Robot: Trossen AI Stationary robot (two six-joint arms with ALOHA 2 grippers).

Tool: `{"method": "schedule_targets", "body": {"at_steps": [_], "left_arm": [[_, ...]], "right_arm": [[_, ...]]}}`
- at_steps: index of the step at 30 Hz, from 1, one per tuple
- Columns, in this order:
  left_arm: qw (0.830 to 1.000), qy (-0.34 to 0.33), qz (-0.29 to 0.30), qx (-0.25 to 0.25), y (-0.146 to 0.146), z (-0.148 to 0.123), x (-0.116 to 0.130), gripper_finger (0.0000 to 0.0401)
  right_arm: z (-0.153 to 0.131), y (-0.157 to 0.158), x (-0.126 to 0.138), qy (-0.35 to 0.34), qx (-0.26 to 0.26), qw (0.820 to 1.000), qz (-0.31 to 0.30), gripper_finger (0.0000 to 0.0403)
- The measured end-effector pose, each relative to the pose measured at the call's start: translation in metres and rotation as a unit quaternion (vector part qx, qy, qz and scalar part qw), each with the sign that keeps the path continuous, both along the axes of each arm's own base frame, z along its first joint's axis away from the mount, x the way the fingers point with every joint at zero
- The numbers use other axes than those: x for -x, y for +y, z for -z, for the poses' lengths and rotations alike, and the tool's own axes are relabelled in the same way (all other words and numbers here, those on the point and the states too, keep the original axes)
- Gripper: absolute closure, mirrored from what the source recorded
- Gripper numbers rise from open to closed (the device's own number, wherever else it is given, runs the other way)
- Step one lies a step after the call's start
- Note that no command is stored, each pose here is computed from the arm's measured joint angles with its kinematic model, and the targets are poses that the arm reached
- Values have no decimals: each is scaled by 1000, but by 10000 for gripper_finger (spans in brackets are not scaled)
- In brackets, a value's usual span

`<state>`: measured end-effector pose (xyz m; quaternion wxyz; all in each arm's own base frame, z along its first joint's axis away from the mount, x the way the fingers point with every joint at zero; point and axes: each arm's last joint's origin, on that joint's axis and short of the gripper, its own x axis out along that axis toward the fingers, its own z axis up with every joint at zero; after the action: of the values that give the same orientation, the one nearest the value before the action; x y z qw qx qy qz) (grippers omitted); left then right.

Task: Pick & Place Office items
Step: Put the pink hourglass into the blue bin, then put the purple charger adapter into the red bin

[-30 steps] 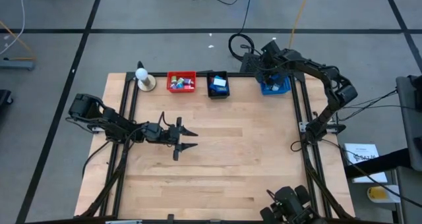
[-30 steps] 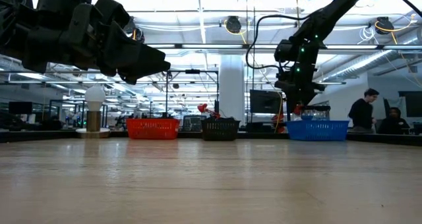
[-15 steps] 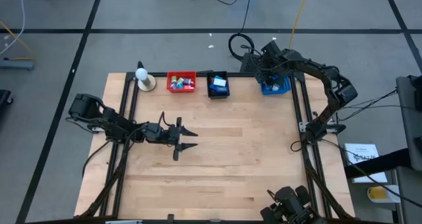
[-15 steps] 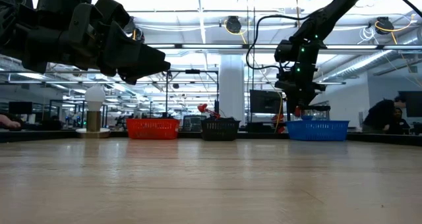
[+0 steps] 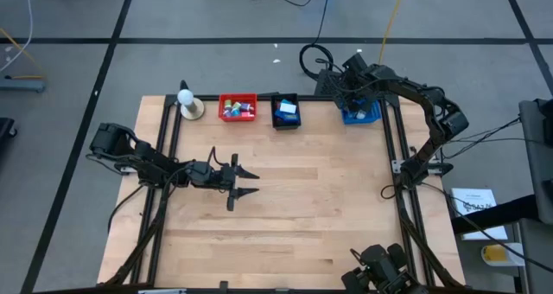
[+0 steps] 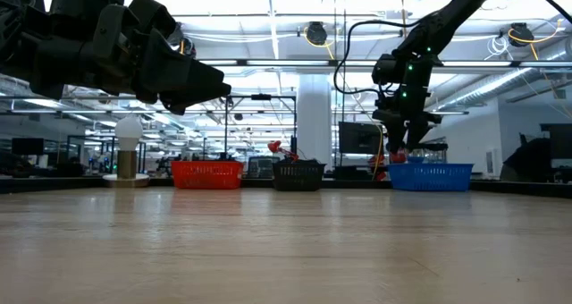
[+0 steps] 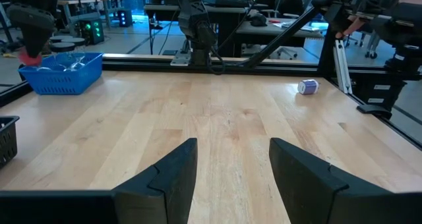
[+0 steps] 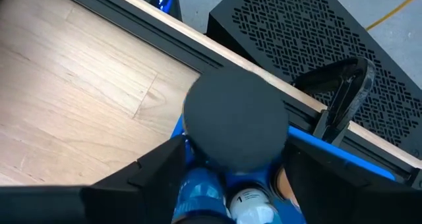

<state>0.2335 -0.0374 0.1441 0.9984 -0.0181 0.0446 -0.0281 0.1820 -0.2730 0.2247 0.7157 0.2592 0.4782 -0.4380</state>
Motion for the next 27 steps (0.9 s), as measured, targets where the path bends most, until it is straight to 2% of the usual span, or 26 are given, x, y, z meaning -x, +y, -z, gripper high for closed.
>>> {"method": "schedule_targets", "body": {"at_steps": [13, 22, 25, 27], "left_arm": [[1000, 0, 0, -1, 0, 0, 0, 206], [1000, 0, 0, 0, 0, 0, 0, 206], [1000, 1, 0, 4, 0, 0, 0, 206], [1000, 8, -1, 10, 0, 1, 0, 206]], "right_arm": [[-4, 2, 1, 0, 3, 1000, -2, 187], [-40, 19, 10, -30, 47, 998, -4, 170], [-56, 38, 13, -37, 48, 998, -9, 185], [-65, 57, 9, -38, 45, 998, -26, 209]]}}
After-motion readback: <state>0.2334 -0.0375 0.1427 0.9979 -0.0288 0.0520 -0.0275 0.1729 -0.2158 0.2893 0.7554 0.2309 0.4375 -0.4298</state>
